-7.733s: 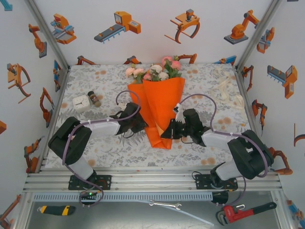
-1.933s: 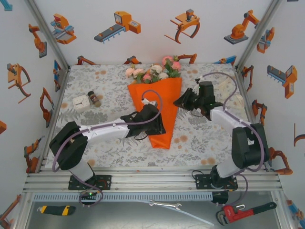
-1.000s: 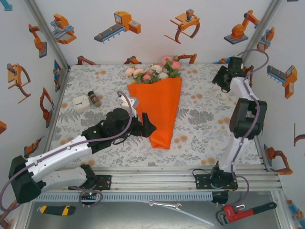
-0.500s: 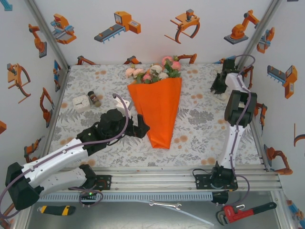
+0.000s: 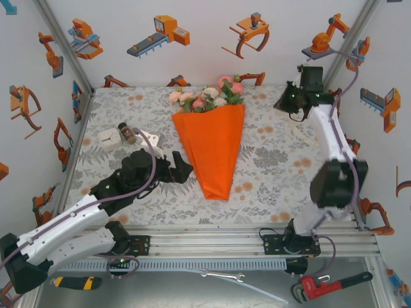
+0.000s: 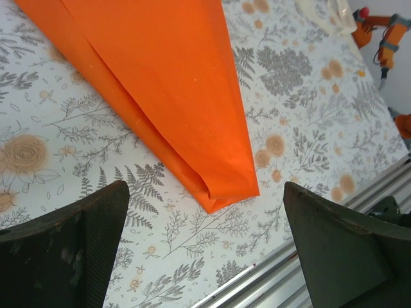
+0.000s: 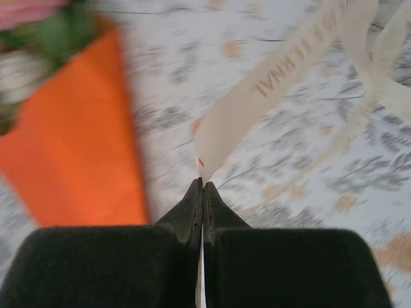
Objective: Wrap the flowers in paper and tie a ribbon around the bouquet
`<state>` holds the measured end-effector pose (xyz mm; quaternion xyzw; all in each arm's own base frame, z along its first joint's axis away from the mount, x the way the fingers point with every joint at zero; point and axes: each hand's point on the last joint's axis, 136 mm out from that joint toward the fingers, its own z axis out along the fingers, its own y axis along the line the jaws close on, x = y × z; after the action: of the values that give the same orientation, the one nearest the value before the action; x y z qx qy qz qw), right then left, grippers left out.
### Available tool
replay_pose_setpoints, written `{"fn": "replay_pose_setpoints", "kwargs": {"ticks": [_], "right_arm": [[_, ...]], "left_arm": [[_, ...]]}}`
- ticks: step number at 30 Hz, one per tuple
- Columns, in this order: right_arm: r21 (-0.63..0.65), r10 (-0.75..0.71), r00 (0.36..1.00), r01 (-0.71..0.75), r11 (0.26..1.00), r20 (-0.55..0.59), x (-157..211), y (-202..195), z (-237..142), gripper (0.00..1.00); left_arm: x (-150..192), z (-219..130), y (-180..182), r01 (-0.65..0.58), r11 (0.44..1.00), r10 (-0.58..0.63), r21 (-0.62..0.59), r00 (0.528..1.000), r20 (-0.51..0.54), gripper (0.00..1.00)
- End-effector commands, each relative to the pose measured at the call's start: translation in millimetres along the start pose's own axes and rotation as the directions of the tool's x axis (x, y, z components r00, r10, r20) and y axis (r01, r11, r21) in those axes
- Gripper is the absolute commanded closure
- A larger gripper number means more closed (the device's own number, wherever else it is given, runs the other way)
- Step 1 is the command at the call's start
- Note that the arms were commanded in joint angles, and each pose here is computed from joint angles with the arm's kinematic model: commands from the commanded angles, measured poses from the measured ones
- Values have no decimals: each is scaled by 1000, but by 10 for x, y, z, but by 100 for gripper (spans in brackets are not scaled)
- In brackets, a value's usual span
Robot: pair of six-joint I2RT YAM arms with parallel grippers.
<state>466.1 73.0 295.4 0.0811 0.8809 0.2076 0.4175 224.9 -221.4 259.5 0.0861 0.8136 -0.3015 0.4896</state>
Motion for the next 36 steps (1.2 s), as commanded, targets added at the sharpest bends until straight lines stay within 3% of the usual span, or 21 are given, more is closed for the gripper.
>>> {"fn": "replay_pose_setpoints", "kwargs": {"ticks": [1,5,10,11,14,16,22,24,26,29,32,36], "right_arm": [[-278,-114,993,121,953,42,290,1057,-559,100],[-478,-231,972,190,858,-29,1034,1810,-762,100],[-580,-302,941,163,798,-151,1893,2442,-666,100],[-611,-297,941,139,779,-164,1999,2595,-644,93],[-695,-296,935,82,715,-195,2138,2920,-567,56],[-654,-271,949,104,749,-159,1944,2827,-504,45],[-423,-29,996,-9,906,-82,1130,1522,-345,41],[-271,26,999,-36,962,-40,1056,913,-287,41],[-34,105,994,-105,994,-6,1081,156,-234,42],[232,204,979,-205,951,28,1203,-747,-200,43],[266,262,965,-253,930,-1,1300,-1093,-58,43],[252,306,951,-285,925,-50,1365,-1174,99,44]], "left_arm": [[25,-112,128,17,999,-17,-43,1000,0,3],[-53,-261,237,35,995,-32,-90,999,33,3],[-94,-444,462,78,977,-67,-197,996,62,3],[-94,-471,483,82,976,-69,-203,995,67,3],[-66,-514,552,93,970,-78,-223,994,77,3],[-5,-490,567,95,969,-83,-226,995,60,3],[263,-74,327,48,984,-73,-171,988,-138,1],[340,128,247,-24,986,-14,-165,974,-226,2],[350,376,149,-94,983,43,-159,954,-298,3],[307,845,-196,-148,988,122,-48,926,-357,12],[317,1368,-516,-161,985,170,57,909,-380,18],[410,1953,-844,-229,963,267,140,874,-406,27]]}}
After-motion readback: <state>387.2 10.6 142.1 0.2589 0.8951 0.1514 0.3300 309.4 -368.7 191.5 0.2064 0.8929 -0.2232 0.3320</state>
